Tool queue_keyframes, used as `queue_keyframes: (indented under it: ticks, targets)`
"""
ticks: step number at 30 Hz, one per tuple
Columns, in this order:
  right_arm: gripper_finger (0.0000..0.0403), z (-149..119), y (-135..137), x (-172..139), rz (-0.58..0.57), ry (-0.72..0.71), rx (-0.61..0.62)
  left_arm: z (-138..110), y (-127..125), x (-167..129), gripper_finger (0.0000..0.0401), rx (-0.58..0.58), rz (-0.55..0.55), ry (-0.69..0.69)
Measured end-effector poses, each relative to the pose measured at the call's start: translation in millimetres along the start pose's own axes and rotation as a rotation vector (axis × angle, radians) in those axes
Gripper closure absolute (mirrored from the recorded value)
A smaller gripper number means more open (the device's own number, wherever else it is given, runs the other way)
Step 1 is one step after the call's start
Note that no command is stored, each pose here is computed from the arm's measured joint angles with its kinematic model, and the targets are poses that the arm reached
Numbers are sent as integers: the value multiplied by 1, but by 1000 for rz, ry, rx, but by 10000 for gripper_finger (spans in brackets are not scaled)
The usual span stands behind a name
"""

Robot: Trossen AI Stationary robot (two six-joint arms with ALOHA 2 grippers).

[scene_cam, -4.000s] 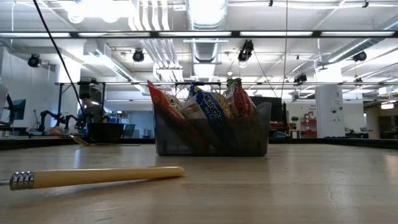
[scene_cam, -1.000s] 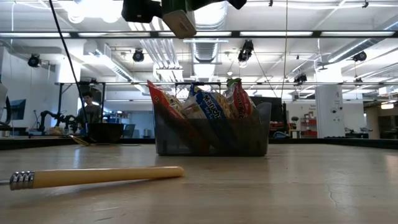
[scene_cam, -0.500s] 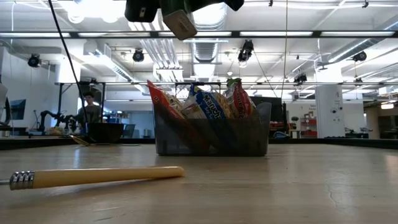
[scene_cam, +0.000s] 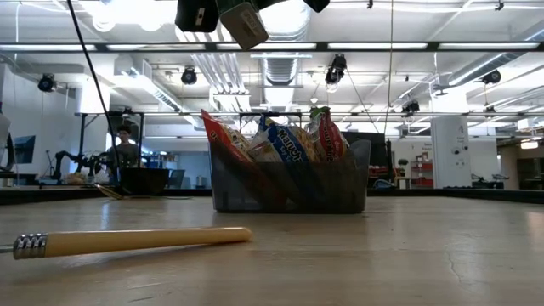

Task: Pick & Place Food Item
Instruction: Put the black spice can into the left grey bin

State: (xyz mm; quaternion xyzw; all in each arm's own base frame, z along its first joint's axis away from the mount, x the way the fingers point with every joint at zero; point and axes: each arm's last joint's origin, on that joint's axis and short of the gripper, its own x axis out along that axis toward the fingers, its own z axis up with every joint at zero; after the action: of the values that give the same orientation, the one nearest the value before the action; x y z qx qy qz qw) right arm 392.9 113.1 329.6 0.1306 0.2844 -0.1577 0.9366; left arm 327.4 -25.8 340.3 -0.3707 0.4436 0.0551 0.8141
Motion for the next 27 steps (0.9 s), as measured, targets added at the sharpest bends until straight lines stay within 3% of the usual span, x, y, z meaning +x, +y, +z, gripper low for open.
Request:
queue_keyframes:
  ticks: [7, 19, 27]
  targets:
    - [156, -1, 0, 2, -10, 5, 3, -2, 1, 1, 231, -45, -14, 45]
    - [156, -3, -4, 6, -92, -11, 4, -7, 1, 1, 117, -217, 7, 86]
    - [156, 2, -1, 1, -72, -25, 17, -7, -1, 0, 129, -205, 30, 30]
